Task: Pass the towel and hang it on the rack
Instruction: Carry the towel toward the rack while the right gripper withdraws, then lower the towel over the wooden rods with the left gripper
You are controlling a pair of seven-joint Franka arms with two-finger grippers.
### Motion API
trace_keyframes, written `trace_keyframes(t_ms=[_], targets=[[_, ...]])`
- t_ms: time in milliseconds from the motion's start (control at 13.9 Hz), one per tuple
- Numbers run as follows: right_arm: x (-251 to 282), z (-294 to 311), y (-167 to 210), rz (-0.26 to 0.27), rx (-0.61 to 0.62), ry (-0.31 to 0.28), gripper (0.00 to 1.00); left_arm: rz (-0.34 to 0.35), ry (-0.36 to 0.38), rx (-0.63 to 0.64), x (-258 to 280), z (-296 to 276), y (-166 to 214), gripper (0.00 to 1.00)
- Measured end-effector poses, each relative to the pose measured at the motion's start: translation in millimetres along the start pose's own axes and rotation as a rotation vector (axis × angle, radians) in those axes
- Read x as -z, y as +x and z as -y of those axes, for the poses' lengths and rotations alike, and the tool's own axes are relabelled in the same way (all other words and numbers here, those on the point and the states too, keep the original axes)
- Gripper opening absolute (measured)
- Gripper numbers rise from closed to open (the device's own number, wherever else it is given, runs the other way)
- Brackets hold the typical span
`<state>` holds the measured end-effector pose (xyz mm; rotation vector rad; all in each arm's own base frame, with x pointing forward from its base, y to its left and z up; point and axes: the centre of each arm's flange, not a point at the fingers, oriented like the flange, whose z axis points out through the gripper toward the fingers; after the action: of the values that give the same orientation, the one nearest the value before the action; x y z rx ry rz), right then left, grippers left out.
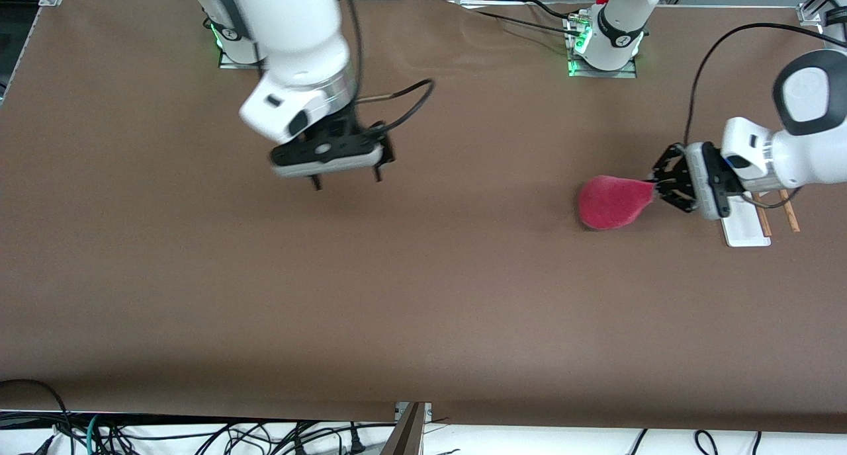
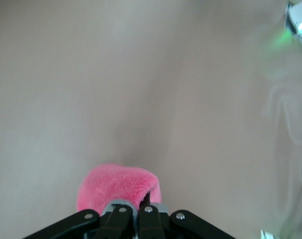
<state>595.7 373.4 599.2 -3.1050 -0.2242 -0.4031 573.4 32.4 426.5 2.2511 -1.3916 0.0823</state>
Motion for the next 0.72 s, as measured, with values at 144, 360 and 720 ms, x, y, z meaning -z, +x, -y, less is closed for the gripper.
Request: trace_keyframes(t_ms=[144, 360, 720], targets=[[-6, -55, 20, 0.005, -0.014, -0.023, 1.0, 0.106, 0.008, 0.074, 34, 6, -39, 0.02], [-14, -139, 42, 0.018, -0.009, -0.055, 1.0, 0.252, 0.052, 0.16, 72, 20, -99, 0.02], [-27, -254, 44, 0.134, 0.032, -0.099, 1.0, 0.495, 0.089, 0.266, 91, 47, -198, 0.02]])
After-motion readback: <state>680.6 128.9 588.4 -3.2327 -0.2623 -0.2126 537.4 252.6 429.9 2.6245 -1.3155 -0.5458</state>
